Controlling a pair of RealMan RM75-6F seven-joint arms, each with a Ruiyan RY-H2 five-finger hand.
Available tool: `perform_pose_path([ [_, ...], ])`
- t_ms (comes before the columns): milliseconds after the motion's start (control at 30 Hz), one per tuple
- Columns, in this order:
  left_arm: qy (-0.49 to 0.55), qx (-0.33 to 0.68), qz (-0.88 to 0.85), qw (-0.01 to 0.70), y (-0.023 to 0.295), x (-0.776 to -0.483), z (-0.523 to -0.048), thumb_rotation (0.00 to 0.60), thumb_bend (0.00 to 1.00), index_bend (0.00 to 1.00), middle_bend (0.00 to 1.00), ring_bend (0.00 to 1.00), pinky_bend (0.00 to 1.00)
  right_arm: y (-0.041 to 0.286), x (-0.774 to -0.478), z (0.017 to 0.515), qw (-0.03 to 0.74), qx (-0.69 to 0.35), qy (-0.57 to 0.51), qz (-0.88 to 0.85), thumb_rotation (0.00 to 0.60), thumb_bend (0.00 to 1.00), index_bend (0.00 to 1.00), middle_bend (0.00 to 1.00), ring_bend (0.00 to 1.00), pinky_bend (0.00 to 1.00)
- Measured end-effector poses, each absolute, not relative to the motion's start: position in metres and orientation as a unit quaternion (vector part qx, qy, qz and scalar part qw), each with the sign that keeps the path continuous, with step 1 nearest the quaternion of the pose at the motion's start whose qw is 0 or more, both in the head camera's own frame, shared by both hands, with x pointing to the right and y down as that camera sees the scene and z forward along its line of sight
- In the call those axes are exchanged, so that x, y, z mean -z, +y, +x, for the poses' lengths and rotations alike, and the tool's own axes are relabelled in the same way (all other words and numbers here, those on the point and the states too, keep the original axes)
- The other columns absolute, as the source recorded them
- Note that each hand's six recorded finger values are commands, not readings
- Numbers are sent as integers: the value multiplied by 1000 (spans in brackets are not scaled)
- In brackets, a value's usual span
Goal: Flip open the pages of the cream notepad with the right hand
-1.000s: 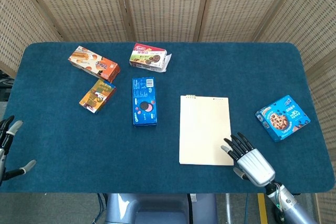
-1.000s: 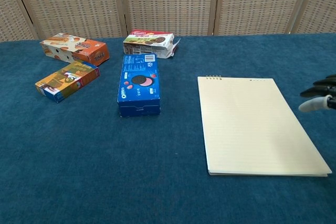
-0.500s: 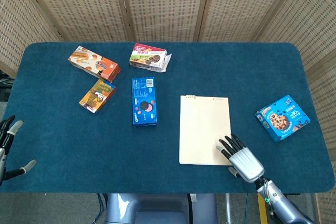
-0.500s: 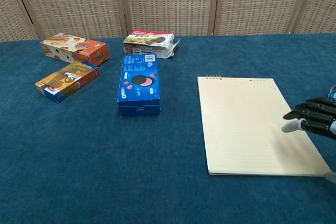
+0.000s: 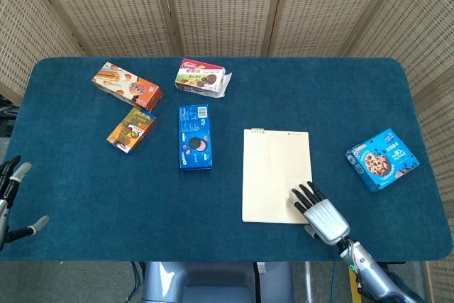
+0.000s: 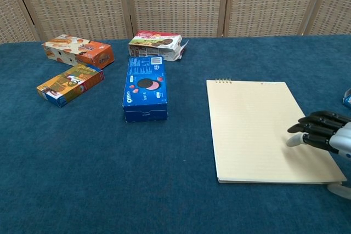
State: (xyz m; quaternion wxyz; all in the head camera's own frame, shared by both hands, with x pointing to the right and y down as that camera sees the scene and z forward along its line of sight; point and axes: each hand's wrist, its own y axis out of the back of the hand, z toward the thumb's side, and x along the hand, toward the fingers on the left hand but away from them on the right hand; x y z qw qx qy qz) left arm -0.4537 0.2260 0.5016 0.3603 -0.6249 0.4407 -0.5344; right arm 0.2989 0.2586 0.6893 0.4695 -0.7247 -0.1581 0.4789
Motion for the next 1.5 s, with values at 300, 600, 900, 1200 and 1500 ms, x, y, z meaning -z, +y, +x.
perform_pose_path([
  [300, 440, 534, -626, 360, 226, -502, -454, 600, 0, 0, 0, 0, 0, 254, -694, 299, 471, -485, -161, -719, 600, 349, 205, 140, 0, 41],
  [600, 440, 535, -625, 360, 225, -502, -454, 600, 0, 0, 0, 0, 0, 251, -697, 296, 468, -485, -172, -718, 600, 466, 254, 194, 34, 62],
  [900, 439, 535, -626, 359, 225, -503, -453, 600, 0, 0, 0, 0, 0, 248, -702, 292, 470, -483, -179, -717, 600, 620, 301, 273, 119, 107],
  [1200, 439, 536, -626, 358, 225, -503, -454, 600, 0, 0, 0, 0, 0, 245, -703, 289, 468, -480, -187, -718, 600, 592, 317, 291, 139, 131],
  [1500, 438, 536, -627, 358, 225, -504, -453, 600, 0, 0, 0, 0, 0, 237, -705, 285, 478, -471, -198, -714, 600, 542, 365, 309, 166, 165],
])
